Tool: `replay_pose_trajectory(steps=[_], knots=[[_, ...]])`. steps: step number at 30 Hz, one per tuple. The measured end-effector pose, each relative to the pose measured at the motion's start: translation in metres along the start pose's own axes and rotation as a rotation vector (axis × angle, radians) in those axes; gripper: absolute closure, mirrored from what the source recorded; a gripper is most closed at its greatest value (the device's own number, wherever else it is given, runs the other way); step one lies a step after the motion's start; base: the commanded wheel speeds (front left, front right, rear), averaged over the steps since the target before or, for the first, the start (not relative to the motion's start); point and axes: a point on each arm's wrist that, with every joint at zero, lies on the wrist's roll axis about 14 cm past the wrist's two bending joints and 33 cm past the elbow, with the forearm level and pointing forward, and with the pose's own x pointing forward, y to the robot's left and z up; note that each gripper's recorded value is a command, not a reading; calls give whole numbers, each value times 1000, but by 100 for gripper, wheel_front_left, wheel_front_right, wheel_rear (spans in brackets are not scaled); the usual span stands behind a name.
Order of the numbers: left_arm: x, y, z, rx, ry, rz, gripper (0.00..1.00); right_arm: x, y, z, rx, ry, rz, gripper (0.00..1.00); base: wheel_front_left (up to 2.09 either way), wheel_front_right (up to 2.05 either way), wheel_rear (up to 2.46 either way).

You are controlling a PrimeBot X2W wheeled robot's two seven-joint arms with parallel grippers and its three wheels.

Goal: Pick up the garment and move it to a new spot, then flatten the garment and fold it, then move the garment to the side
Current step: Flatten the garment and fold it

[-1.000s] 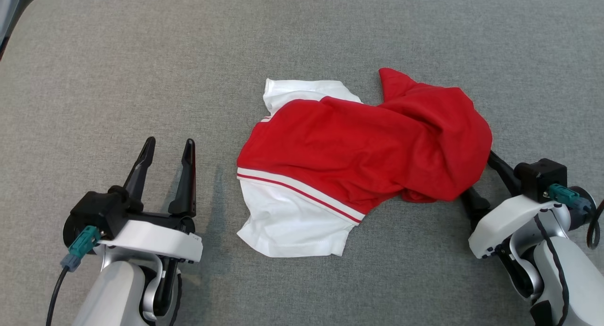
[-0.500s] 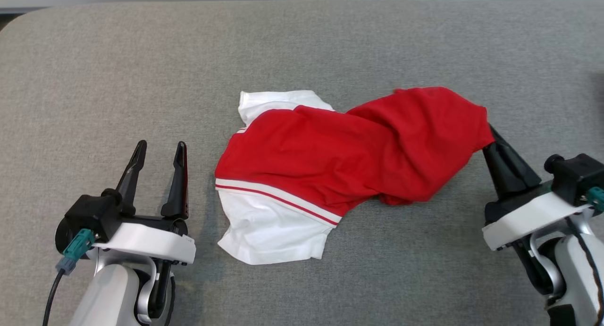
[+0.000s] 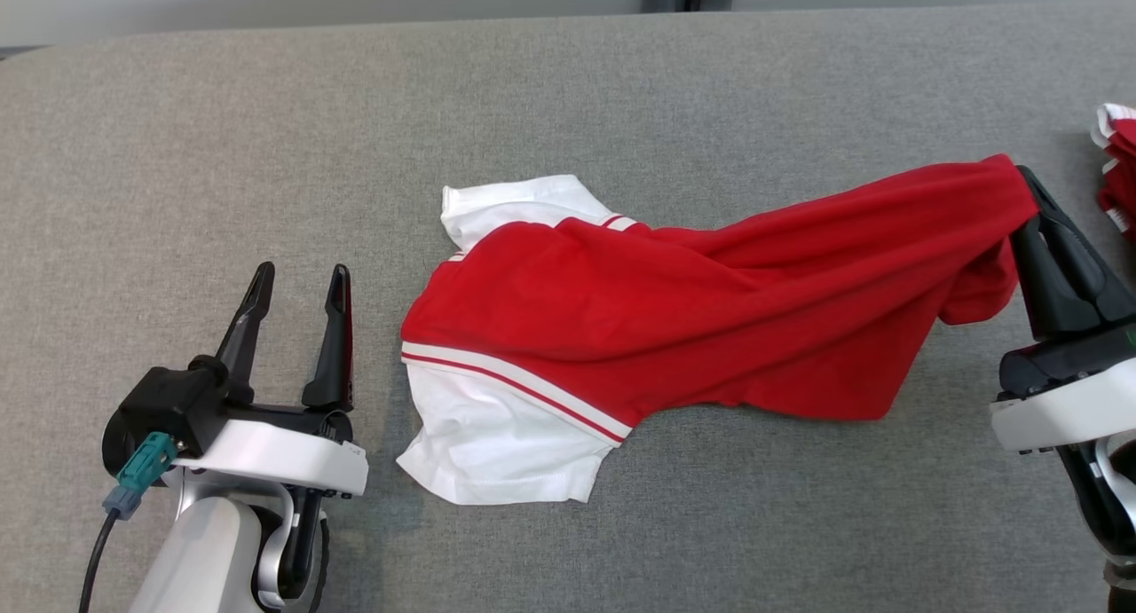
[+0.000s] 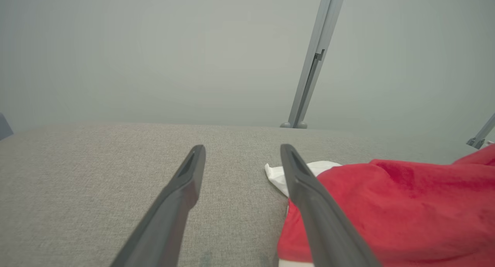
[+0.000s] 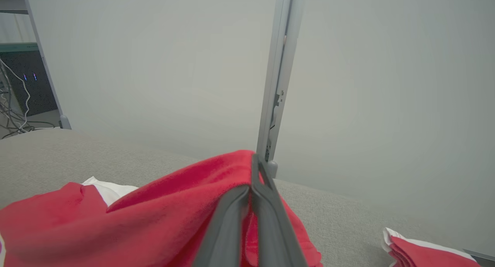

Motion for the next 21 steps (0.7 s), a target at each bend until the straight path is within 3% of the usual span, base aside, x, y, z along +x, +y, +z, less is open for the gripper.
replay_pose_trajectory(steps=[10,21], knots=[[7,9,-7,0,10,15,0,14,0,-50,48,130,5,100,0,0,0],[18,26,-24,22,41,45,0,57,11,-114,112,226,55,100,0,0,0]])
